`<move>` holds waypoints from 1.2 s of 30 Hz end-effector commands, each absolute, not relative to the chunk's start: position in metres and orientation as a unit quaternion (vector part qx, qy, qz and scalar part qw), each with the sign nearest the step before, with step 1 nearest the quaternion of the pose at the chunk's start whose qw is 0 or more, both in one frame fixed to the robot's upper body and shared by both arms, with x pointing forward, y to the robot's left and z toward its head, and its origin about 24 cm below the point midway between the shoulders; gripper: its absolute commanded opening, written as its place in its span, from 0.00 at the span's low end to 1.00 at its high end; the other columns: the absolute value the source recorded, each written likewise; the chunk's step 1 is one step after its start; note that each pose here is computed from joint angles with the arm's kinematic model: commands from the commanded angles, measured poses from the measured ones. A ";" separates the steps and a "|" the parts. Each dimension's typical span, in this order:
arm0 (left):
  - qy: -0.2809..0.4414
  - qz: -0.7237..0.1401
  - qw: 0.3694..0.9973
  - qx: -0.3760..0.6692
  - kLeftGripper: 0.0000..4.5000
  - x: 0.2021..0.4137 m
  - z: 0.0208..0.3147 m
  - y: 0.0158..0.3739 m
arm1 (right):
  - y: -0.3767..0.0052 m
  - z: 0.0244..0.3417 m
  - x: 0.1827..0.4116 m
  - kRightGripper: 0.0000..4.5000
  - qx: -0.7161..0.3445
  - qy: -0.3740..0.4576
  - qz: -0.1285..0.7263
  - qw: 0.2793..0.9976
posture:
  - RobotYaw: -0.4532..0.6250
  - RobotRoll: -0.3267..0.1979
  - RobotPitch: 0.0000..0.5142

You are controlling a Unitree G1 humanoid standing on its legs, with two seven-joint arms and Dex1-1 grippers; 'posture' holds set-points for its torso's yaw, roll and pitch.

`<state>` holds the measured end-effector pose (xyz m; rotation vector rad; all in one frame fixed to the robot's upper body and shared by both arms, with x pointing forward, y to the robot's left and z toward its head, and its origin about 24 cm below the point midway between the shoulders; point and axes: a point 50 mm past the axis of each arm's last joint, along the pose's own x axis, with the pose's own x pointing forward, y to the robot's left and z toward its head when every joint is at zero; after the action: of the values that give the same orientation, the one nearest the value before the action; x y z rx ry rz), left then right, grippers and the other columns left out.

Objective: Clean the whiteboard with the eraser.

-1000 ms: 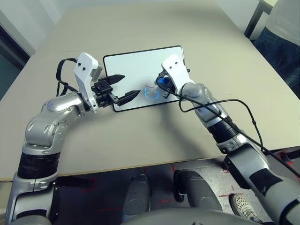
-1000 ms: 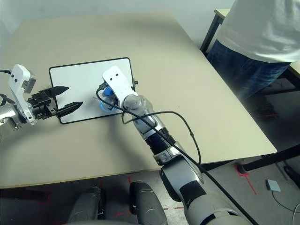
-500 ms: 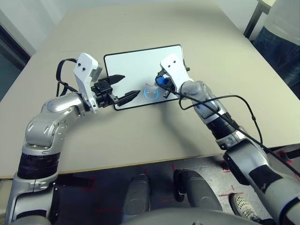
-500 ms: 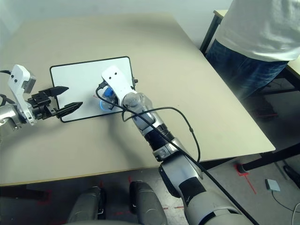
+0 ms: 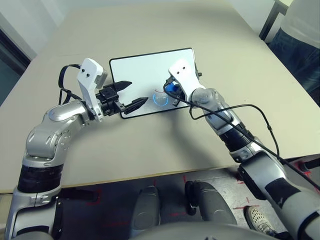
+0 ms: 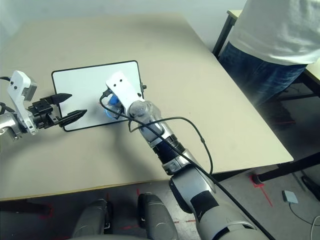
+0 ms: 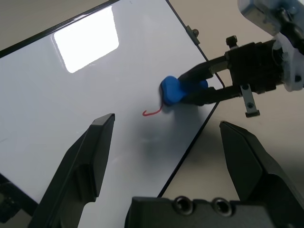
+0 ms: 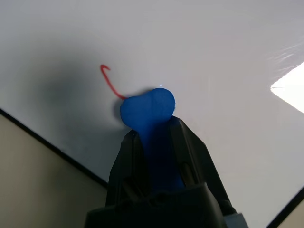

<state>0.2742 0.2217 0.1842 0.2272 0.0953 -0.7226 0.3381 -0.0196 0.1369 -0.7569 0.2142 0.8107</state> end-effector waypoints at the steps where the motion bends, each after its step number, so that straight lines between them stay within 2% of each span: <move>1: 0.045 -0.350 0.929 0.113 1.00 0.271 0.185 0.223 | -0.024 0.104 0.334 0.18 -0.364 0.181 0.391 0.826 | 0.57 0.62 0.30; 4: 0.045 -0.350 0.929 0.113 1.00 0.271 0.185 0.223 | -0.027 0.114 0.340 0.18 -0.367 0.167 0.378 0.834 | 0.57 0.62 0.30; 11: 0.045 -0.351 0.929 0.113 1.00 0.272 0.186 0.221 | -0.032 0.159 0.358 0.18 -0.361 0.114 0.338 0.861 | 0.57 0.62 0.29; 17: 0.044 -0.351 0.928 0.114 1.00 0.273 0.185 0.221 | -0.028 0.179 0.359 0.18 -0.351 0.087 0.335 0.870 | 0.57 0.62 0.28; 21: 0.042 -0.352 0.928 0.113 1.00 0.274 0.185 0.220 | -0.022 0.170 0.354 0.18 -0.350 0.095 0.349 0.864 | 0.57 0.62 0.27; 29: 0.041 -0.351 0.929 0.113 1.00 0.273 0.184 0.221 | -0.014 0.122 0.335 0.18 -0.372 0.148 0.395 0.827 | 0.57 0.62 0.27; 36: 0.041 -0.352 0.929 0.112 1.00 0.274 0.184 0.221 | -0.014 0.100 0.334 0.18 -0.384 0.175 0.401 0.814 | 0.57 0.62 0.28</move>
<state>0.2739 0.2198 0.1857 0.2289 0.0816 -0.7229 0.3342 -0.0028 0.1372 -0.8012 0.1977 0.8598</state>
